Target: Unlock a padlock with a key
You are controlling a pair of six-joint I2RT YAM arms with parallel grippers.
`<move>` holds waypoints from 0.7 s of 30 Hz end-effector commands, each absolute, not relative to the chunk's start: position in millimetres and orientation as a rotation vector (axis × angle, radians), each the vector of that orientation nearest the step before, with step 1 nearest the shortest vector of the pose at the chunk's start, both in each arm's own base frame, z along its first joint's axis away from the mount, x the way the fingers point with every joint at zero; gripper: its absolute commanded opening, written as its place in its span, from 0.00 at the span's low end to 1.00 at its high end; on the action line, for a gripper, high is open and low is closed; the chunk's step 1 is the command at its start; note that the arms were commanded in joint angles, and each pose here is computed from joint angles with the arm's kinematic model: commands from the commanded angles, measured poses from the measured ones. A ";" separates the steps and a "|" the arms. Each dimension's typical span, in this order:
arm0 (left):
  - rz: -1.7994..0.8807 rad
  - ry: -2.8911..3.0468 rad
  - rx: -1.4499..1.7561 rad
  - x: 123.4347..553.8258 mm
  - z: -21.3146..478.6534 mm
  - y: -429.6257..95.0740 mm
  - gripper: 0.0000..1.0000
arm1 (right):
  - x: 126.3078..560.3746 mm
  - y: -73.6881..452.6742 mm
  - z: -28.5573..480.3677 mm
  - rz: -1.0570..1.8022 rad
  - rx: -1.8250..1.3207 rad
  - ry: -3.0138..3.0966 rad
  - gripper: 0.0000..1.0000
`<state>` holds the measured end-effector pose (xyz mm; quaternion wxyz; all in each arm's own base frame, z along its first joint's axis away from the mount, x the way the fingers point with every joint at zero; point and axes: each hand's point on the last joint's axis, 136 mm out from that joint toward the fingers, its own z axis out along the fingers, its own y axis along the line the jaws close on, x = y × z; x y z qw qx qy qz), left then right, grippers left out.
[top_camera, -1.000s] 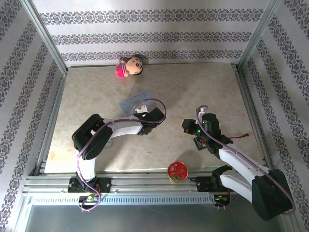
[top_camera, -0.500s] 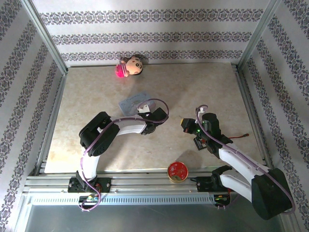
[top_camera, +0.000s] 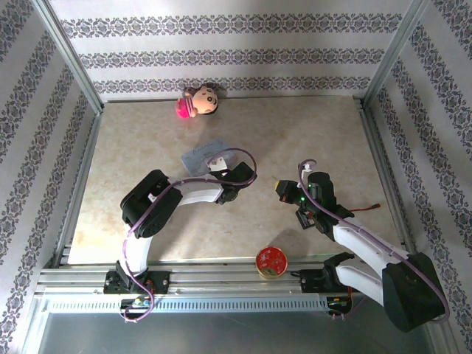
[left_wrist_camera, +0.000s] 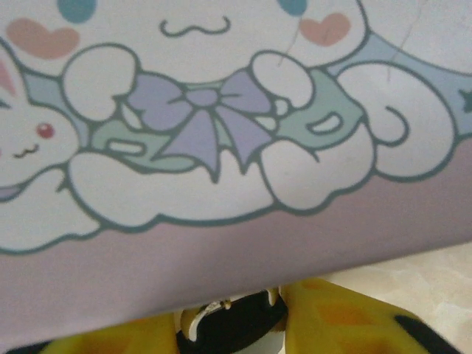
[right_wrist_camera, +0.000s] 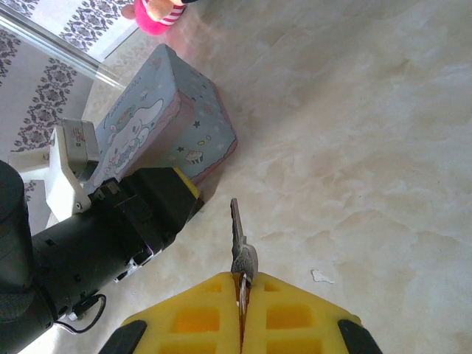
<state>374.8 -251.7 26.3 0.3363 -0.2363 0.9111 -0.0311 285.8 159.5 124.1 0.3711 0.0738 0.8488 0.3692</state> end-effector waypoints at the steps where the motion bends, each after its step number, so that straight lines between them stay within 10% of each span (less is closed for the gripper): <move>1: -0.068 2.345 -0.651 380.2 24.8 -243.7 0.25 | 285.3 160.0 124.1 0.969 0.184 2.161 0.00; 21: -0.872 2.431 -0.502 353.8 69.9 -304.7 0.08 | 276.1 218.1 94.3 1.192 0.006 2.198 0.00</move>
